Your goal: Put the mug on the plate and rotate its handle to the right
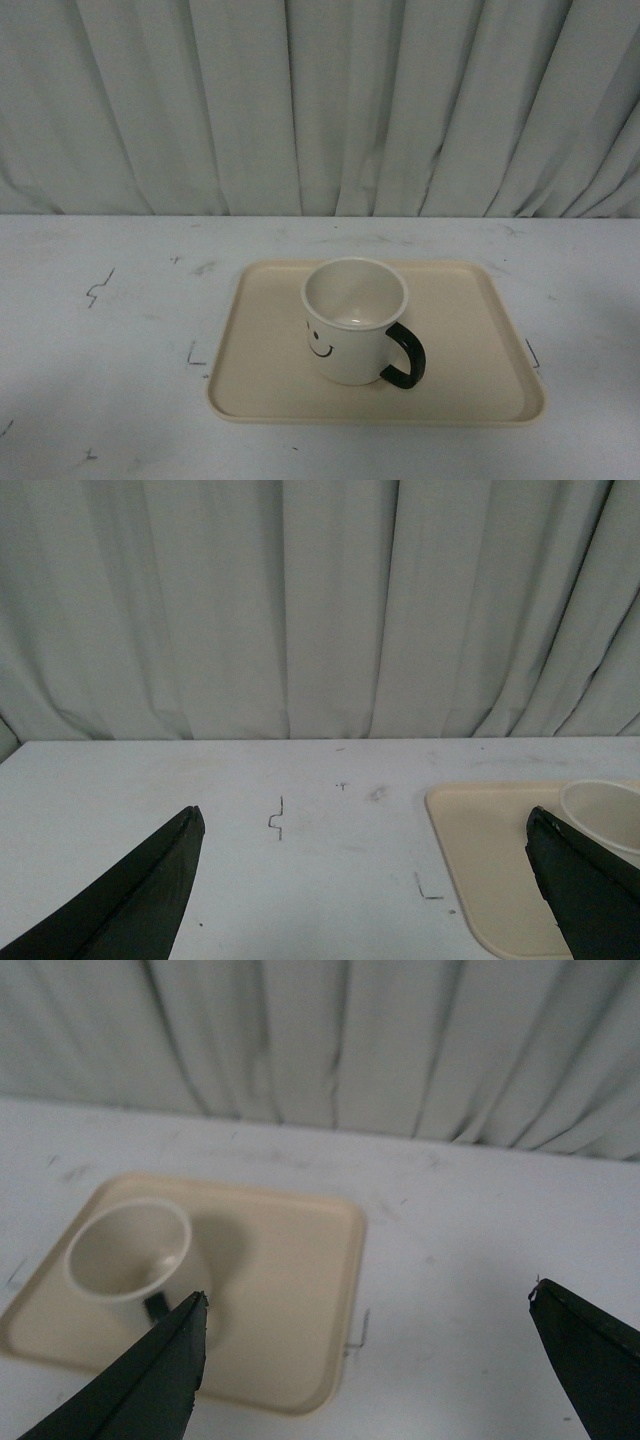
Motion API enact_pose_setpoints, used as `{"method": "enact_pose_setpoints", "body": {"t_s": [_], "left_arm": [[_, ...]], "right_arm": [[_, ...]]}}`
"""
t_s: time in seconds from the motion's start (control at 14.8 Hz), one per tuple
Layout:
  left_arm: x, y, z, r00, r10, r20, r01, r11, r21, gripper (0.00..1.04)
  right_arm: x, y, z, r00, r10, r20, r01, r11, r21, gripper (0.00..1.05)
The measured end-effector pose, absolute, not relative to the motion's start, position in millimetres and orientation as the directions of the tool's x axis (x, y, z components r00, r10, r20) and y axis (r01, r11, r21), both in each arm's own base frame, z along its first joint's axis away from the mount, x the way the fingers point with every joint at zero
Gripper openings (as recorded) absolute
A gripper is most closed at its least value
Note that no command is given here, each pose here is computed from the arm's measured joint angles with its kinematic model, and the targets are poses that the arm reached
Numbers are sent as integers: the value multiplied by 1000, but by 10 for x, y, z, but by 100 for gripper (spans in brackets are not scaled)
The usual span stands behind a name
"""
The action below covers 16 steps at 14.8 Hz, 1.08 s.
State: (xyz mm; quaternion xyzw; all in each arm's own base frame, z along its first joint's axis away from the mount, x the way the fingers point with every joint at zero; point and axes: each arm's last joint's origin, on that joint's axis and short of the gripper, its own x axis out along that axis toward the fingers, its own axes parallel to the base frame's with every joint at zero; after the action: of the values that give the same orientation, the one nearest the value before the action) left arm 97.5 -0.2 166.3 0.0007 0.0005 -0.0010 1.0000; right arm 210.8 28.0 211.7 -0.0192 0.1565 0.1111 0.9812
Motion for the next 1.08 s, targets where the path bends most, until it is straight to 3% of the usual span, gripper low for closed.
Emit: {"method": "enact_pose_setpoints", "body": {"t_s": [0.14, 0.41, 0.68, 0.81, 1.08], "left_arm": [[975, -2, 1663, 1000, -2, -1, 2, 1000, 1, 98], [975, -2, 1663, 1000, -2, -1, 2, 1000, 1, 98], [975, -2, 1663, 1000, -2, -1, 2, 1000, 1, 98], [975, -2, 1663, 1000, -2, -1, 2, 1000, 1, 98], [975, -2, 1663, 1000, -2, -1, 2, 1000, 1, 98]], "right_arm": [[2487, 533, 2160, 835, 329, -441, -355, 934, 23, 98], [3042, 925, 2138, 688, 396, -608, -428, 898, 101, 98], [3553, 1344, 1917, 604, 399, -690, -389, 903, 181, 98], [3844, 1483, 1468, 529, 346, -775, -343, 923, 178, 98], [4052, 1589, 1141, 530, 292, -796, -305, 942, 143, 98]]}}
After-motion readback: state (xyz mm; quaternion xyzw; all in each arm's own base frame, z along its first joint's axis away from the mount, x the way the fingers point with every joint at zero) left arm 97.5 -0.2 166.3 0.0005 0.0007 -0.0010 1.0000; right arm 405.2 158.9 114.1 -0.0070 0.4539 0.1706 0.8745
